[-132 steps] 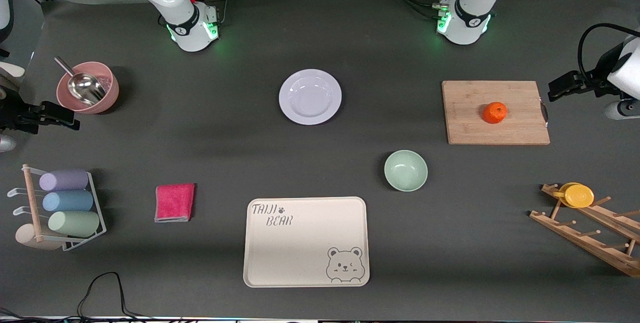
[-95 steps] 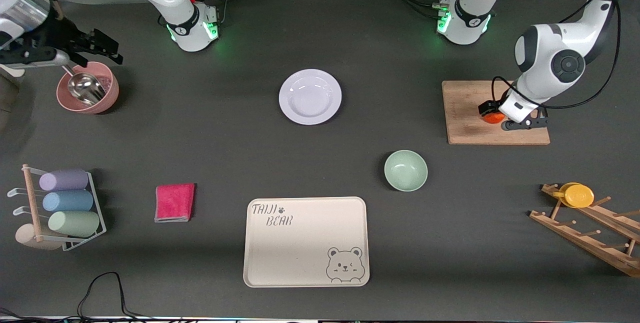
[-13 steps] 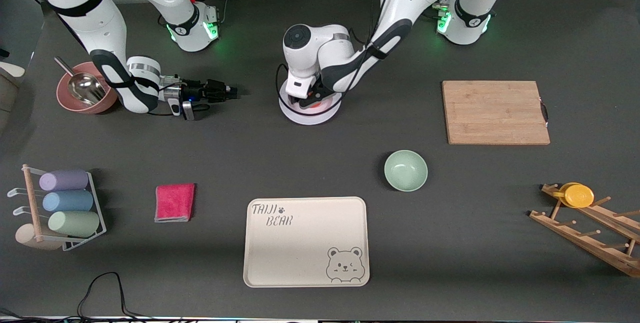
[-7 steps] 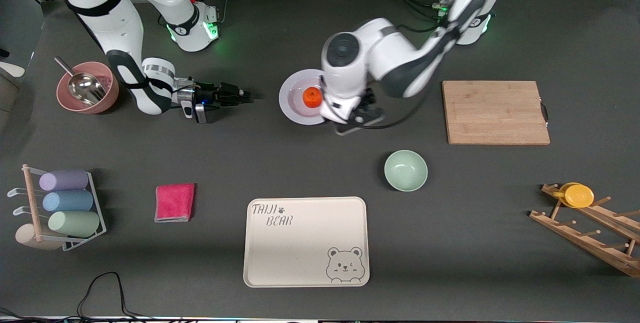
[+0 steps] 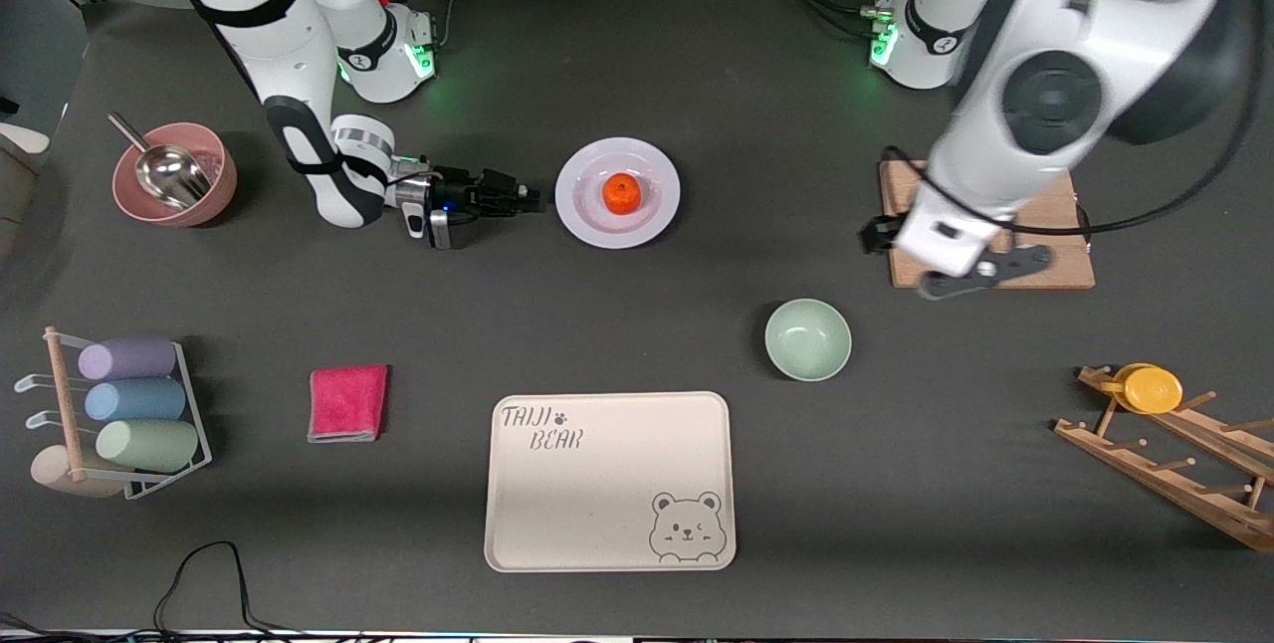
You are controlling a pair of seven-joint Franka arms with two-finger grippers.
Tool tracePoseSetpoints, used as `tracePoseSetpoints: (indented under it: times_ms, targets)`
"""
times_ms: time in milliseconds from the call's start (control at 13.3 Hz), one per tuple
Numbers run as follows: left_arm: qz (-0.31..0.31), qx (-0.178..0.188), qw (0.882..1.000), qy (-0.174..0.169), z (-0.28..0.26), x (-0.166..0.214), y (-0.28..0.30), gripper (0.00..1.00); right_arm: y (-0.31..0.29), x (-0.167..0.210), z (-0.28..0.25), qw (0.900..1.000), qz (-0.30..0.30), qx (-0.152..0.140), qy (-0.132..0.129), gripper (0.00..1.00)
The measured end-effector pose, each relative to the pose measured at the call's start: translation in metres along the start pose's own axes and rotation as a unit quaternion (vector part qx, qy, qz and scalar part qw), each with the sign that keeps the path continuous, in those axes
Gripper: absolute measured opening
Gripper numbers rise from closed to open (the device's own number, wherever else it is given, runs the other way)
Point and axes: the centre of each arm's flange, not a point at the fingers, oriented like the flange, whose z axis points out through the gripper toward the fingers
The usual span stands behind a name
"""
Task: Place orange and plate with both arms
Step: 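Raise the left gripper away while the right gripper grips the plate rim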
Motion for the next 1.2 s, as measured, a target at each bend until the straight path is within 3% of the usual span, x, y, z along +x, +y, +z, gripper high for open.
tracePoseSetpoints:
  times_ms: [300,450,675,750,900,1200]
  targets:
    - [0.01,-0.02,1.0,-0.002,-0.024,0.027,-0.149,1.0,-0.006,0.0,0.029,1.0,-0.001,0.013,0.004,0.44]
    - [0.003,-0.027,1.0,-0.004,-0.032,0.024,-0.187,1.0,-0.007,0.0,0.037,1.0,0.0,0.018,0.005,0.44]
    - [0.007,-0.027,1.0,-0.005,-0.041,0.016,-0.187,1.0,-0.008,-0.001,0.041,1.0,0.0,0.021,0.005,0.38]
    - [0.01,-0.026,1.0,-0.006,-0.042,0.015,-0.184,1.0,-0.008,-0.001,0.041,1.0,0.0,0.02,0.005,0.32]
    - [0.013,-0.025,1.0,-0.01,-0.041,0.014,-0.182,1.0,-0.006,0.0,0.042,1.0,0.002,0.019,0.006,0.07]
    - [0.015,-0.023,0.999,-0.016,-0.042,0.012,-0.18,1.0,-0.006,0.001,0.042,1.0,0.001,0.02,0.007,0.04]
